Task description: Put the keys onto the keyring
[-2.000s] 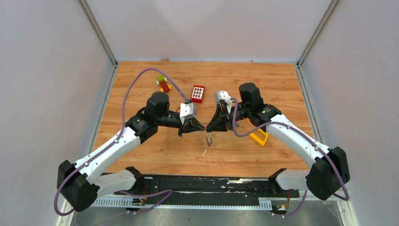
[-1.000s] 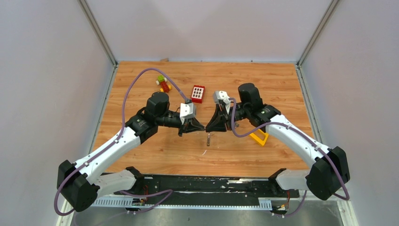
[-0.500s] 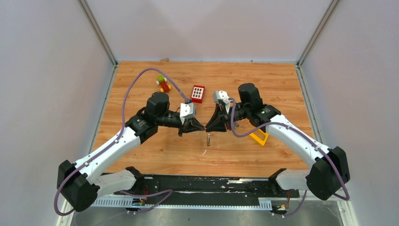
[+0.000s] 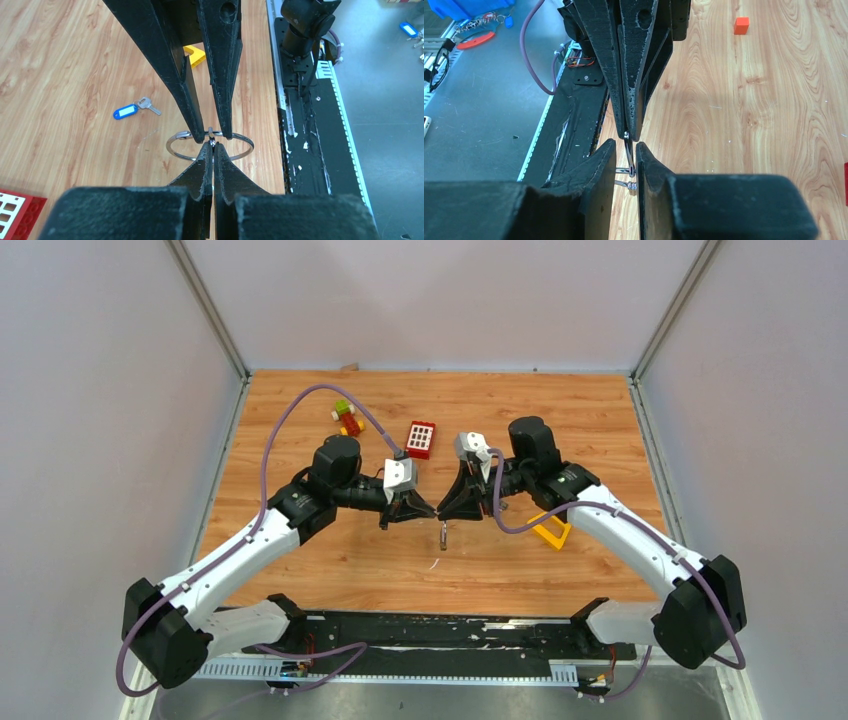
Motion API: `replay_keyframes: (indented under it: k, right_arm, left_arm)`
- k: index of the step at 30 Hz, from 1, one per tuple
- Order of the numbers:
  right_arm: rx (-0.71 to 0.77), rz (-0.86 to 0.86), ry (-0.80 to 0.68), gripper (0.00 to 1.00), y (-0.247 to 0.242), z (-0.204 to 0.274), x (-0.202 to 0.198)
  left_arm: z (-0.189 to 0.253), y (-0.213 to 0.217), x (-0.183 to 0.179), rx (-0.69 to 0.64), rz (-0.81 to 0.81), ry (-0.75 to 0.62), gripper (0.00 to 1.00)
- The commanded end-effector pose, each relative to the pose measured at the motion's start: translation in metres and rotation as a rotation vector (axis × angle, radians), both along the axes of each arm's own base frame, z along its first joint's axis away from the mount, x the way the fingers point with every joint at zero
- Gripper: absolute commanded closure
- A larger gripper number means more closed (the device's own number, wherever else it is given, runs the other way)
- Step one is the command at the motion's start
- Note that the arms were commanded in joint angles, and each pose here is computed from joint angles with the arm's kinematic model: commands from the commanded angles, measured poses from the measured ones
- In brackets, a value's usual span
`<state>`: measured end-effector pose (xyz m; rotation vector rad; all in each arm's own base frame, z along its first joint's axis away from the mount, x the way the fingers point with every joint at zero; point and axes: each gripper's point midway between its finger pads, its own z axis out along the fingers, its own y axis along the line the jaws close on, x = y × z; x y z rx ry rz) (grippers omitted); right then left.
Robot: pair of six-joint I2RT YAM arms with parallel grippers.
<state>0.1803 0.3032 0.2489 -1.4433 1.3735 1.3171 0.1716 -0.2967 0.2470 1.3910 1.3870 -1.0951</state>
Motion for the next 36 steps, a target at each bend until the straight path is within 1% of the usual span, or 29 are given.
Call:
replay_keyframes:
  k: [1, 11, 28, 32, 36]
  right_arm:
    - [0.043, 0.01, -0.078, 0.79, 0.0029, 0.0224, 0.002]
    - [0.028, 0.008, -0.061, 0.79, 0.0041, 0.0156, 0.0045]
    - [0.027, 0.014, -0.055, 0.82, 0.0047, 0.0146, 0.0038]
    - [0.028, 0.02, -0.052, 0.86, 0.005, 0.0146, 0.0027]
    - [0.031, 0.022, -0.055, 0.95, 0.0051, 0.0159, 0.0019]
  left_arm:
    - [0.0088, -0.0026, -0.0002, -0.024, -0.01, -0.024, 1.0]
    - [0.0092, -0.0026, -0.0012, -0.027, -0.013, -0.025, 1.0]
    - [0.0103, -0.003, -0.0003, -0.03, -0.009, -0.024, 1.0]
    - [0.0105, -0.0031, -0.0002, -0.031, -0.009, -0.024, 1.0]
    - [0.0095, -0.0032, -0.0001, -0.029, -0.009, -0.023, 1.0]
